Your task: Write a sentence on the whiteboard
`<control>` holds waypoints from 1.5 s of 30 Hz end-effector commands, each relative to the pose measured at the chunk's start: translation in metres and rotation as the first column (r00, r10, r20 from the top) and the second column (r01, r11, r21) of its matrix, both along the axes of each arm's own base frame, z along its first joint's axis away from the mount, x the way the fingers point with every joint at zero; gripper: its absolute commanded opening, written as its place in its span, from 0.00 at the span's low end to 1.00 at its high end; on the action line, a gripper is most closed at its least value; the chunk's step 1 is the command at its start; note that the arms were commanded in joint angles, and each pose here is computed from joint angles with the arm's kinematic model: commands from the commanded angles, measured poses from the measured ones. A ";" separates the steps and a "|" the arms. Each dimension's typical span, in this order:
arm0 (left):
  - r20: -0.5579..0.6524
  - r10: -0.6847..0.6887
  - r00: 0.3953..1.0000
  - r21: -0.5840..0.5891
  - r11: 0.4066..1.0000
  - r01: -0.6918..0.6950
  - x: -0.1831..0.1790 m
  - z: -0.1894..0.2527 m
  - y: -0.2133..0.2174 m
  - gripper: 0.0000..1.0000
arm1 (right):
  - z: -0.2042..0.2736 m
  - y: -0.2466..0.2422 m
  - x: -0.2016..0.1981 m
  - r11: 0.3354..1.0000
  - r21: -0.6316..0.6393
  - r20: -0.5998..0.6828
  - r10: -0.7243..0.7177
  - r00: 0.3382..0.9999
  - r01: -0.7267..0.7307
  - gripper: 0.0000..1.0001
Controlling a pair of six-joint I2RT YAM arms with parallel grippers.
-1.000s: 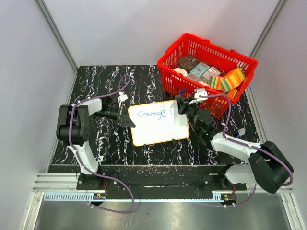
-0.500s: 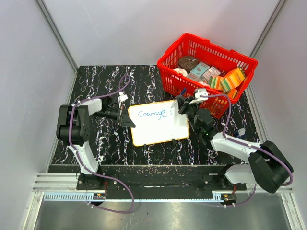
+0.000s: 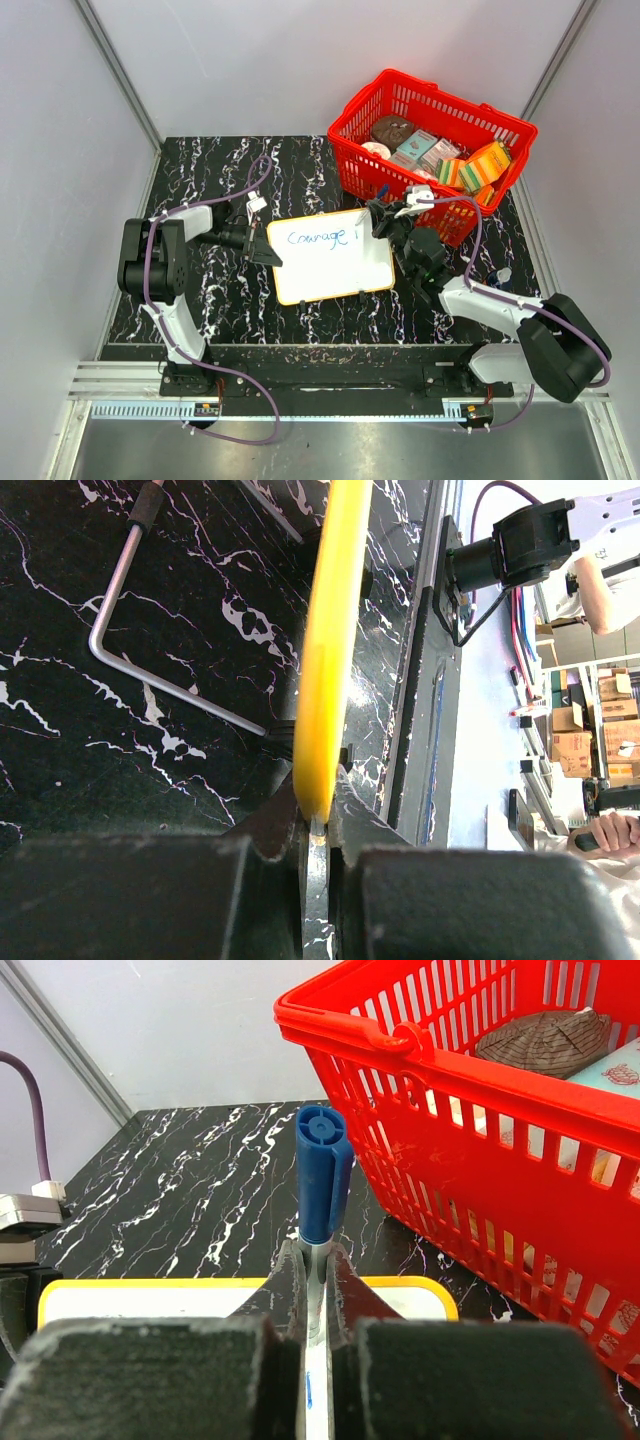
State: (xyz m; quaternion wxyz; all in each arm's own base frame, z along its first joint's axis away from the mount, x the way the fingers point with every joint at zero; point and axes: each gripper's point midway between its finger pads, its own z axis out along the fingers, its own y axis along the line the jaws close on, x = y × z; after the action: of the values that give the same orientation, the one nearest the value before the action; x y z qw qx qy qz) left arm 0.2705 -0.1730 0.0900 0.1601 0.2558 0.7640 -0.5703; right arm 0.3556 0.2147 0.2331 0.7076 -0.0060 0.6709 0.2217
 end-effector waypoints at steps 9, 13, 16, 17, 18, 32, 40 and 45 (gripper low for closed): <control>0.055 -0.042 0.998 0.129 0.991 0.035 0.002 -0.022 0.006 0.00 | 0.039 -0.019 -0.020 0.997 0.078 0.106 -0.008 0.994 -0.001 0.00; 0.055 -0.042 0.998 0.130 0.991 0.035 0.002 -0.023 0.006 0.00 | 0.027 -0.020 -0.018 0.999 0.052 0.076 -0.017 0.997 0.013 0.00; 0.056 -0.044 0.997 0.129 0.991 0.036 0.002 -0.023 0.006 0.00 | 0.017 -0.019 -0.015 0.999 0.045 0.059 -0.023 0.998 0.020 0.00; 0.053 -0.042 0.998 0.129 0.991 0.035 0.002 -0.023 0.006 0.00 | 0.013 -0.018 -0.014 0.999 0.041 0.052 -0.023 0.998 0.020 0.00; 0.056 -0.043 0.998 0.129 0.991 0.035 0.002 -0.023 0.006 0.00 | 0.012 -0.017 -0.013 0.999 0.042 0.049 -0.021 0.999 0.019 0.00; 0.053 -0.044 0.998 0.129 0.991 0.036 0.001 -0.023 0.006 0.00 | 0.003 -0.013 -0.004 0.999 0.036 0.033 -0.035 0.999 0.034 0.00; 0.058 -0.044 0.997 0.129 0.991 0.036 0.002 -0.023 0.006 0.00 | -0.003 -0.017 -0.003 0.997 0.042 0.032 -0.059 0.998 0.058 0.00; 0.059 -0.044 0.997 0.128 0.991 0.036 0.002 -0.022 0.006 0.00 | -0.005 -0.016 -0.003 0.998 0.027 0.023 -0.052 0.998 0.051 0.00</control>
State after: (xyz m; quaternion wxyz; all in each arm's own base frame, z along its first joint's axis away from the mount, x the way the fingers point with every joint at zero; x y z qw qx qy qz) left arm 0.2702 -0.1731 0.0900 0.1597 0.2560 0.7640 -0.5704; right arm 0.3477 0.2073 0.2221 0.7108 0.0012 0.6666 0.2247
